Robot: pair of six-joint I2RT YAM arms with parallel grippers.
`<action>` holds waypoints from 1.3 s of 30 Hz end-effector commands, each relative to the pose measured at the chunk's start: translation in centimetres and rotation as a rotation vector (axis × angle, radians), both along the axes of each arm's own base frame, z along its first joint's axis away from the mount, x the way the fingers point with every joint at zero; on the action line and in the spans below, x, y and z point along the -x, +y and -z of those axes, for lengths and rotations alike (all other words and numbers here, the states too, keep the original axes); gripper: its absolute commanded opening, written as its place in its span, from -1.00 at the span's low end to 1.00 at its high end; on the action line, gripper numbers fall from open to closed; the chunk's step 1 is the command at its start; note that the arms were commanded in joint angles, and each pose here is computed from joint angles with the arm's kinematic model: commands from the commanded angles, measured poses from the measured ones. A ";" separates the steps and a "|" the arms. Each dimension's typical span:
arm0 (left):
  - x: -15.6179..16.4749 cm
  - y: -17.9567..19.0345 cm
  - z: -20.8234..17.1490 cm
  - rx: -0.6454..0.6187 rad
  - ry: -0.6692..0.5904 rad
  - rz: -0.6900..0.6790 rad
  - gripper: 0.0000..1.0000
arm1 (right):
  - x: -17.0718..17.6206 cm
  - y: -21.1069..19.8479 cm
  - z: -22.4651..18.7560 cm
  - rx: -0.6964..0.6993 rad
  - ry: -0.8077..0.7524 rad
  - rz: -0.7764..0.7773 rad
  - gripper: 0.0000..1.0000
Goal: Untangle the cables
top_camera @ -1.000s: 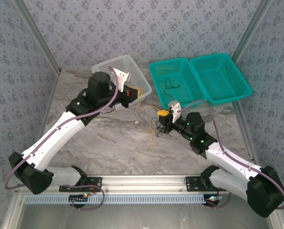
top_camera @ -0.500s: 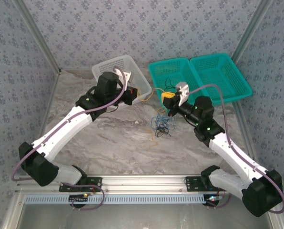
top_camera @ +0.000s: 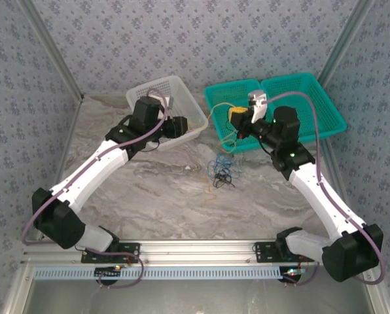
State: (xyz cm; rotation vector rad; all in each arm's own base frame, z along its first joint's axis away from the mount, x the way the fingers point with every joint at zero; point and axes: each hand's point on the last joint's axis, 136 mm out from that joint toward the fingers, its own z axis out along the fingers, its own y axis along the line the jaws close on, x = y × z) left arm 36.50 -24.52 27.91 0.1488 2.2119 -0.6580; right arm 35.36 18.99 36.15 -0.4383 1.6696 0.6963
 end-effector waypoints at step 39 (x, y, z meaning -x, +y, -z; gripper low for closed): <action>1.9 15.0 4.9 0.167 0.019 -0.485 0.98 | -18.4 -34.5 6.9 0.280 0.430 0.955 -0.39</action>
